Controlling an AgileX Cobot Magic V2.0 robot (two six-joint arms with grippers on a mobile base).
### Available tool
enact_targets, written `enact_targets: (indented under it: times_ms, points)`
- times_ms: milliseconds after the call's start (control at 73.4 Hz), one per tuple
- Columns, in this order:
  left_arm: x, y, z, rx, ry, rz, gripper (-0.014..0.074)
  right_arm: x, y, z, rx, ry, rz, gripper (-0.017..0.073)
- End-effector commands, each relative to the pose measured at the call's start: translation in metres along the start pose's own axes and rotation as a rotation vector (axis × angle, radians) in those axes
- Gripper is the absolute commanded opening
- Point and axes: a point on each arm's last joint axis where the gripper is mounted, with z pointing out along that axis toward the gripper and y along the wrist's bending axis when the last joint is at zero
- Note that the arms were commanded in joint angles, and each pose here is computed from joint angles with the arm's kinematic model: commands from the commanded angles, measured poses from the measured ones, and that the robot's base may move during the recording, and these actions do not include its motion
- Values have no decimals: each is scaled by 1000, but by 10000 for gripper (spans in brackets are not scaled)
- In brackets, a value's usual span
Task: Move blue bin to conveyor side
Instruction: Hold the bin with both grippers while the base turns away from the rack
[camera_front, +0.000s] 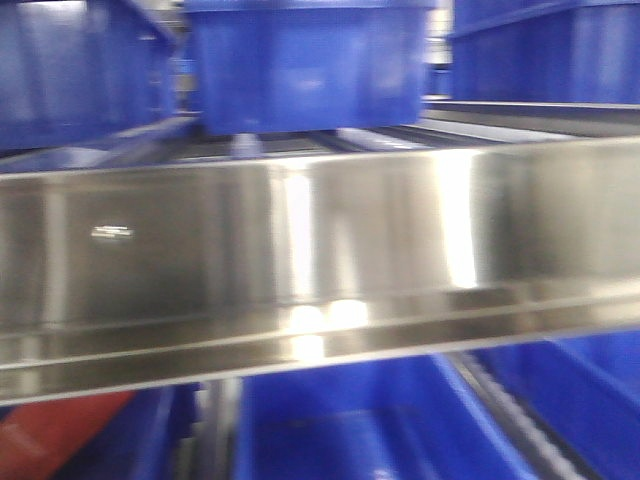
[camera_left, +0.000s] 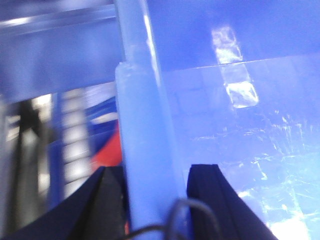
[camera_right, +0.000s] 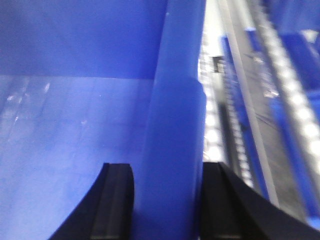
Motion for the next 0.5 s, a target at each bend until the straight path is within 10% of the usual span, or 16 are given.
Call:
enact_targets:
  times_ms: [0,491]
  points:
    - [-8,0,-11,-4,-116,18,-16,-9,0,-16,14,-142,-39,-79]
    - [-8,0,-11,-4,-116,18,-16,-9,0,-16,14,-142,-39,-79]
